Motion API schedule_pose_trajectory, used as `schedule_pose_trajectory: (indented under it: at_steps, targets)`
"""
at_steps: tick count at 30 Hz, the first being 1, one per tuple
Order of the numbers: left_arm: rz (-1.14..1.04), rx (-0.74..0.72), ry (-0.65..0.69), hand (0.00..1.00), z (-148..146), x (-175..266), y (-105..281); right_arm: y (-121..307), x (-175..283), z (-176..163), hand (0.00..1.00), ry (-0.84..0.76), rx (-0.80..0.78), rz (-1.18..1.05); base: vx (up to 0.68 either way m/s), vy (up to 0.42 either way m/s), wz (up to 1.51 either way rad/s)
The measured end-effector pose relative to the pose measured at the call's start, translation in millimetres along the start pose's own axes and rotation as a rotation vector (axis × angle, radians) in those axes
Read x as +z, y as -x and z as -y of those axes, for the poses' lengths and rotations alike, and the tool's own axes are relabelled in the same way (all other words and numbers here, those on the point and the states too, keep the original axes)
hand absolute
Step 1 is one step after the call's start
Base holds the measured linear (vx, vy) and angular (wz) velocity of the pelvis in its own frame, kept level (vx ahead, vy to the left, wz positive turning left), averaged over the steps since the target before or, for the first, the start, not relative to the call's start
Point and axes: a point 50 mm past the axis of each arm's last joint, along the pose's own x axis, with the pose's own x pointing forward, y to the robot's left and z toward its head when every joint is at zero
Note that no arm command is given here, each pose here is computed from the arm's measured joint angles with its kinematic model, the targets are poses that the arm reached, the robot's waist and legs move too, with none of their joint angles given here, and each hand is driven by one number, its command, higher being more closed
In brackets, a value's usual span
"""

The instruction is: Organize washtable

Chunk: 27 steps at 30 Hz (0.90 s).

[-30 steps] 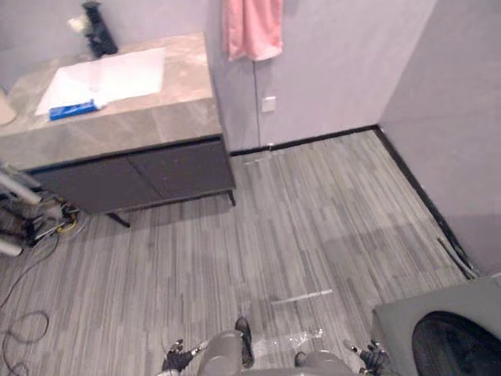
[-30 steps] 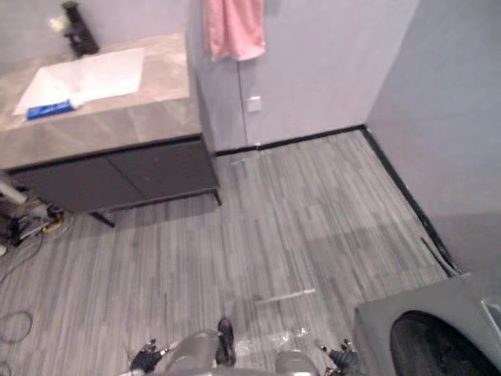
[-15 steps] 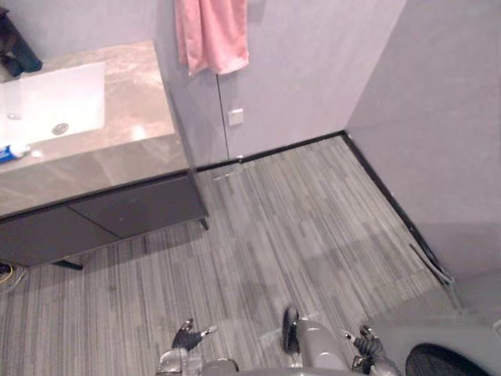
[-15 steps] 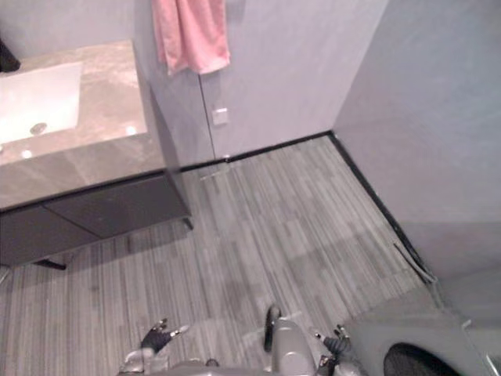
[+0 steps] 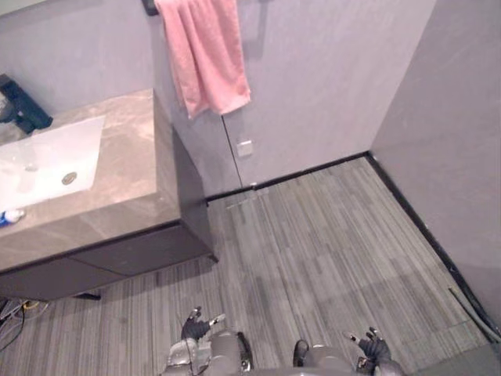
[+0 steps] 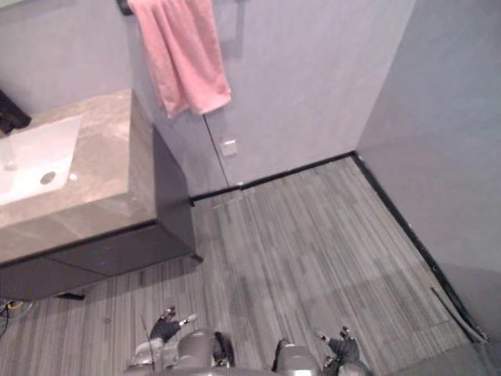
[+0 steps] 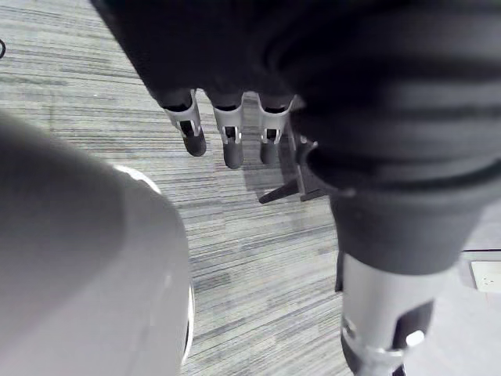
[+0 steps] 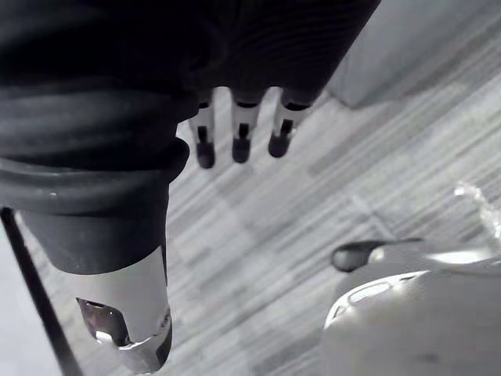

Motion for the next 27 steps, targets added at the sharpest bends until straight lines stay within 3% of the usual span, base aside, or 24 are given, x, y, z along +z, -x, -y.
schedule_pose_trajectory:
  at_steps: [6,13,19,27]
  targets:
    - [0.007,0.001,-0.002,0.0,-7,4,-2,1,-2,-15,0.0,-0.011,0.036,-0.009,0.48,0.217,-0.3]
    - [-0.037,-0.025,-0.067,0.0,5,0,-3,-1,10,-24,0.0,0.006,0.077,0.035,0.48,0.112,0.22]
    - [-0.054,-0.037,-0.124,0.0,8,0,-4,0,20,-28,0.0,-0.006,0.089,0.082,0.47,-0.157,0.55]
    - [0.001,-0.075,-0.006,0.0,37,11,-4,-2,15,-19,0.0,-0.035,0.048,0.05,0.38,-0.237,0.57]
